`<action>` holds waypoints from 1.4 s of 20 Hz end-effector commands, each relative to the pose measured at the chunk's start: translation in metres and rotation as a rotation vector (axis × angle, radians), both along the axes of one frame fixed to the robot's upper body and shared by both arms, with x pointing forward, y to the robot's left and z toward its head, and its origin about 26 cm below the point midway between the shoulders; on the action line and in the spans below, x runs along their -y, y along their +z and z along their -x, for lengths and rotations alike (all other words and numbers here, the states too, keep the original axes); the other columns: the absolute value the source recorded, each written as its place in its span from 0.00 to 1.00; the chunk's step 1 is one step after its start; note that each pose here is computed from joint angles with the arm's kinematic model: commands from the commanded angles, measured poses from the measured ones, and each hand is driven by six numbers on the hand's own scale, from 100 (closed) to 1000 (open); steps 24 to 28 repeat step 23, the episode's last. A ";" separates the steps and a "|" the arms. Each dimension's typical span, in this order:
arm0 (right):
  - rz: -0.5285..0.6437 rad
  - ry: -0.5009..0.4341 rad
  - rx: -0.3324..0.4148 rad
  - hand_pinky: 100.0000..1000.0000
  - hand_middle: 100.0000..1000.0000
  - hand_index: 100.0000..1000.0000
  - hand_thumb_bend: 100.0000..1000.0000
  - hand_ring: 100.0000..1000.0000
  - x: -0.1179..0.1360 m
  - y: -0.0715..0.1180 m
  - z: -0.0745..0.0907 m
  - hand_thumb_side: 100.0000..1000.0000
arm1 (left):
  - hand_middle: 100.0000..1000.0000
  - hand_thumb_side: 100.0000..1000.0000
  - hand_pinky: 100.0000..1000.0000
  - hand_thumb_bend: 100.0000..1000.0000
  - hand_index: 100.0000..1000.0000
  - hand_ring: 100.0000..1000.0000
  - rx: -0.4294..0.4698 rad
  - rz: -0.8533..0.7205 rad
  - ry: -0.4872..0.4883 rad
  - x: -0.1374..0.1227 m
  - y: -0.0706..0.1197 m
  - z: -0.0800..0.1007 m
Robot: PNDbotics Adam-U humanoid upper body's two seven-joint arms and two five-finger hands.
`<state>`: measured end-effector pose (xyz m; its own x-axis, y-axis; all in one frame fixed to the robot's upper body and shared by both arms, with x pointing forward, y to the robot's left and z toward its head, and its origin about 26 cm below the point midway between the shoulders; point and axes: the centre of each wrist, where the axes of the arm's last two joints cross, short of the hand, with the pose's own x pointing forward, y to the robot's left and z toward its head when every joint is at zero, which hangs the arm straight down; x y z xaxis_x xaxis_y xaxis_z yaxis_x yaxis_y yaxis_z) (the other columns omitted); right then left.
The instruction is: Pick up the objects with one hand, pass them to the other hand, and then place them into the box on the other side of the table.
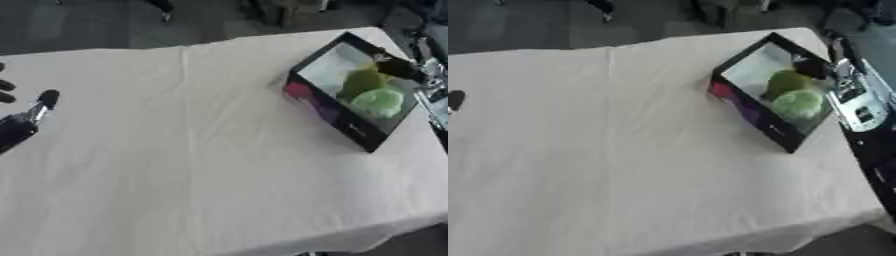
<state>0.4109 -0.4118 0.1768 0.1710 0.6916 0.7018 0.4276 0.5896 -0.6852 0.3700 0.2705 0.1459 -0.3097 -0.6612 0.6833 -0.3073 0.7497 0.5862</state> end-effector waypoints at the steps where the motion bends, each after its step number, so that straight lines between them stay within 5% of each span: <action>1: 0.018 -0.047 0.072 1.00 1.00 1.00 0.00 1.00 0.007 0.019 0.003 0.47 | 0.51 0.40 0.68 0.58 0.80 0.49 0.036 -0.010 0.021 -0.009 0.012 0.000; 9: -0.027 -0.060 0.123 1.00 1.00 1.00 0.00 1.00 0.003 0.021 0.003 0.47 | 0.51 0.40 0.68 0.58 0.80 0.49 0.041 -0.004 0.029 -0.011 0.011 0.001; 10: -0.037 -0.054 0.140 1.00 1.00 0.98 0.00 1.00 0.001 0.024 0.002 0.60 | 0.51 0.41 0.68 0.57 0.80 0.49 0.042 0.005 0.035 -0.011 0.011 0.001; 13: -0.127 0.042 0.244 1.00 1.00 0.98 0.00 1.00 -0.021 0.042 -0.003 0.58 | 0.50 0.46 0.67 0.55 0.80 0.48 0.072 0.056 0.092 -0.021 0.014 0.004; 16: -0.185 0.154 0.314 1.00 0.97 0.95 0.00 0.97 -0.036 0.050 0.001 0.42 | 0.49 0.57 0.69 0.48 0.80 0.48 0.102 0.123 0.161 -0.035 0.016 0.007; 23: -0.287 0.352 0.459 1.00 0.97 0.94 0.00 0.97 -0.066 0.042 0.023 0.54 | 0.50 0.53 0.72 0.53 0.81 0.48 0.138 0.338 0.313 -0.056 0.008 0.012; 28: -0.287 0.352 0.459 1.00 0.97 0.94 0.00 0.97 -0.066 0.042 0.023 0.54 | 0.50 0.53 0.72 0.53 0.81 0.48 0.138 0.338 0.313 -0.056 0.008 0.012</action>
